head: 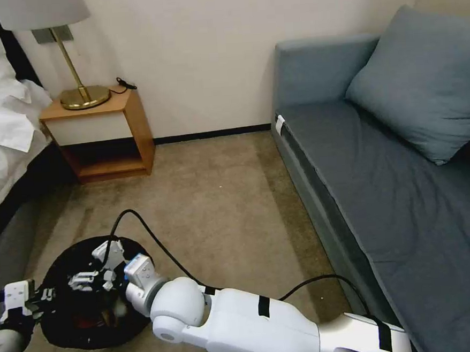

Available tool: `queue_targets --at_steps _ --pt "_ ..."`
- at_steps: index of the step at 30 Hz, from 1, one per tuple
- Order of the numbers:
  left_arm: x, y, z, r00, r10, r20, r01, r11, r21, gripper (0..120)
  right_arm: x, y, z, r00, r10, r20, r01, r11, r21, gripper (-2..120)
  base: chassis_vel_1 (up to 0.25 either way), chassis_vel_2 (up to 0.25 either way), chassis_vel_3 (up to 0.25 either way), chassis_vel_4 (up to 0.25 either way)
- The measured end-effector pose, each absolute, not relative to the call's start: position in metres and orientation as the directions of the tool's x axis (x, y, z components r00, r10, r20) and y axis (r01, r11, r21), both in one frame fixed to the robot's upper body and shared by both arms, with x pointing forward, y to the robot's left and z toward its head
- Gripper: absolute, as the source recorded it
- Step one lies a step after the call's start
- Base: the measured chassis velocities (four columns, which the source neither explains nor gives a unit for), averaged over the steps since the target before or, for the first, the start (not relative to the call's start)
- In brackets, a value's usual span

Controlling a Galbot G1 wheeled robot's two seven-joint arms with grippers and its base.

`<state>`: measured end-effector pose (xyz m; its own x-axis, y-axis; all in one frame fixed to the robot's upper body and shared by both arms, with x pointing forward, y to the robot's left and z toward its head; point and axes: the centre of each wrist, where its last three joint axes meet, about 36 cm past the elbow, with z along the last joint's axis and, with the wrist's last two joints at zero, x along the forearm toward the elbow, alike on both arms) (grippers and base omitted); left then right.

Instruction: Pick up the trash bin, then pick up the garbage on the floor and place it into the trash bin.

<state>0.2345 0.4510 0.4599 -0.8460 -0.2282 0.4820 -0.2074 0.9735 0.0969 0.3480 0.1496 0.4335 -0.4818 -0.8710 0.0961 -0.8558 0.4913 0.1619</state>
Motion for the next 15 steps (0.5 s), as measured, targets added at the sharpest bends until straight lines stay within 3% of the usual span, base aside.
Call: queue_targets --at_steps 4,13,15 --pt "0.235 0.452 0.459 -0.846 -0.229 0.482 -0.21 0.973 0.094 5 0.352 0.145 0.437 -0.511 -0.858 0.055 -0.843 0.513 0.161 99 0.0 0.0 0.0 0.0" --pt "0.237 0.452 0.458 -0.849 -0.228 0.476 -0.221 0.973 0.071 5 0.372 0.072 0.424 -0.627 -0.778 -0.036 -0.778 0.624 0.07 100 0.0 0.0 0.0 0.0" --pt "0.239 0.449 0.456 -0.851 -0.223 0.475 -0.218 0.974 0.066 5 0.382 0.026 0.418 -0.694 -0.718 -0.054 -0.72 0.694 0.024 100 0.0 0.0 0.0 0.0"
